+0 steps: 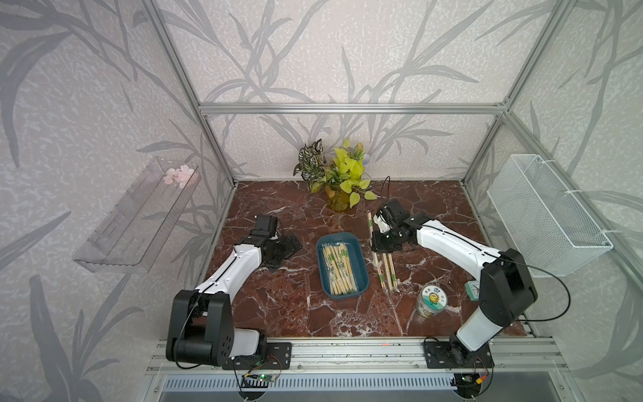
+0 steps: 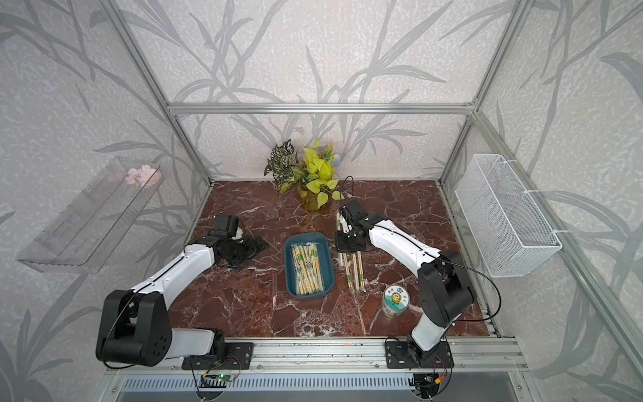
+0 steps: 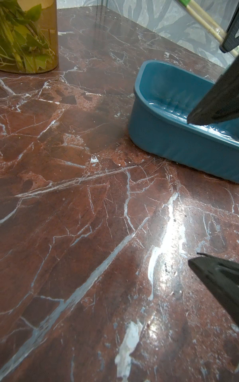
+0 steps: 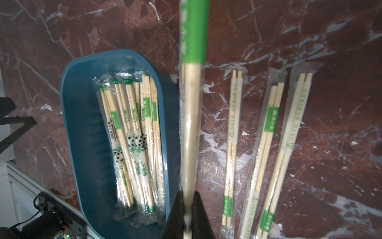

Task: Take the paired disposable chopsticks out of the storage box
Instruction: Place the paired disposable chopsticks at the center of the board.

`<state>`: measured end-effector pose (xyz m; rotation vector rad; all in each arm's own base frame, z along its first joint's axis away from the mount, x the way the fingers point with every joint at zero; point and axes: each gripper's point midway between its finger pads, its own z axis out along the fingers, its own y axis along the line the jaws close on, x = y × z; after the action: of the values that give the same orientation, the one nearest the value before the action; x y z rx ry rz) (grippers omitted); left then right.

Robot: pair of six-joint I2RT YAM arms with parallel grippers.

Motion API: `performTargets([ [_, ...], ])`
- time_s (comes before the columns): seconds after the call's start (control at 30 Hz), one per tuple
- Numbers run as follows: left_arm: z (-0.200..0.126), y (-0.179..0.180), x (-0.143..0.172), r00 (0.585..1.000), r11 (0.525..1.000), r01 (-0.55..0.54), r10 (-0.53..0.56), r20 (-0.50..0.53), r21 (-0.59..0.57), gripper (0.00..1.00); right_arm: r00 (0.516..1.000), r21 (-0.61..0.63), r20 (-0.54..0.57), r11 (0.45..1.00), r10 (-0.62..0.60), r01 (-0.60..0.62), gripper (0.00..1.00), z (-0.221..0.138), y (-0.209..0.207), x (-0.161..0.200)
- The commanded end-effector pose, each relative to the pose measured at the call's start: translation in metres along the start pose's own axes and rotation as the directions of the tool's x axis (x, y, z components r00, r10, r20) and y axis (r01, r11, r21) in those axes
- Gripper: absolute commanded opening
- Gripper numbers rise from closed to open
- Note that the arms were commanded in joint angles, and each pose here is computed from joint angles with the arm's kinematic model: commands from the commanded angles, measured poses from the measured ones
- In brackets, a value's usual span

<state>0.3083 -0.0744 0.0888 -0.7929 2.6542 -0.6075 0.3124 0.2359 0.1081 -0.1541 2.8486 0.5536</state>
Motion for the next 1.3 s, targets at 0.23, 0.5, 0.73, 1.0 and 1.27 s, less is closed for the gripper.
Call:
performTargets([
  [0.23,-0.003,-0.005,-0.006,1.000,1.000,-0.001,0.001,0.007,0.004,0.99,0.984,0.114,-0.176,0.992,-0.026,0.047,0.04,0.045,-0.023,0.048],
  [0.5,-0.002,-0.004,-0.006,1.000,1.000,0.002,-0.002,0.007,0.003,0.99,0.979,0.138,-0.201,0.990,0.027,0.001,0.05,0.060,-0.028,0.062],
  [0.73,-0.002,-0.005,-0.007,1.000,1.000,0.003,-0.003,0.006,0.001,0.99,0.979,0.141,-0.200,0.990,0.027,0.002,0.14,0.062,-0.029,0.061],
  [1.0,-0.001,-0.005,-0.008,1.000,1.000,0.003,-0.003,0.004,-0.001,0.99,0.983,0.137,-0.182,0.991,0.022,0.003,0.26,0.056,-0.025,0.055],
  [1.27,0.000,-0.007,-0.009,1.000,1.000,-0.001,0.001,0.003,0.003,0.99,0.983,0.113,-0.183,0.993,-0.012,0.034,0.26,0.051,-0.008,0.058],
])
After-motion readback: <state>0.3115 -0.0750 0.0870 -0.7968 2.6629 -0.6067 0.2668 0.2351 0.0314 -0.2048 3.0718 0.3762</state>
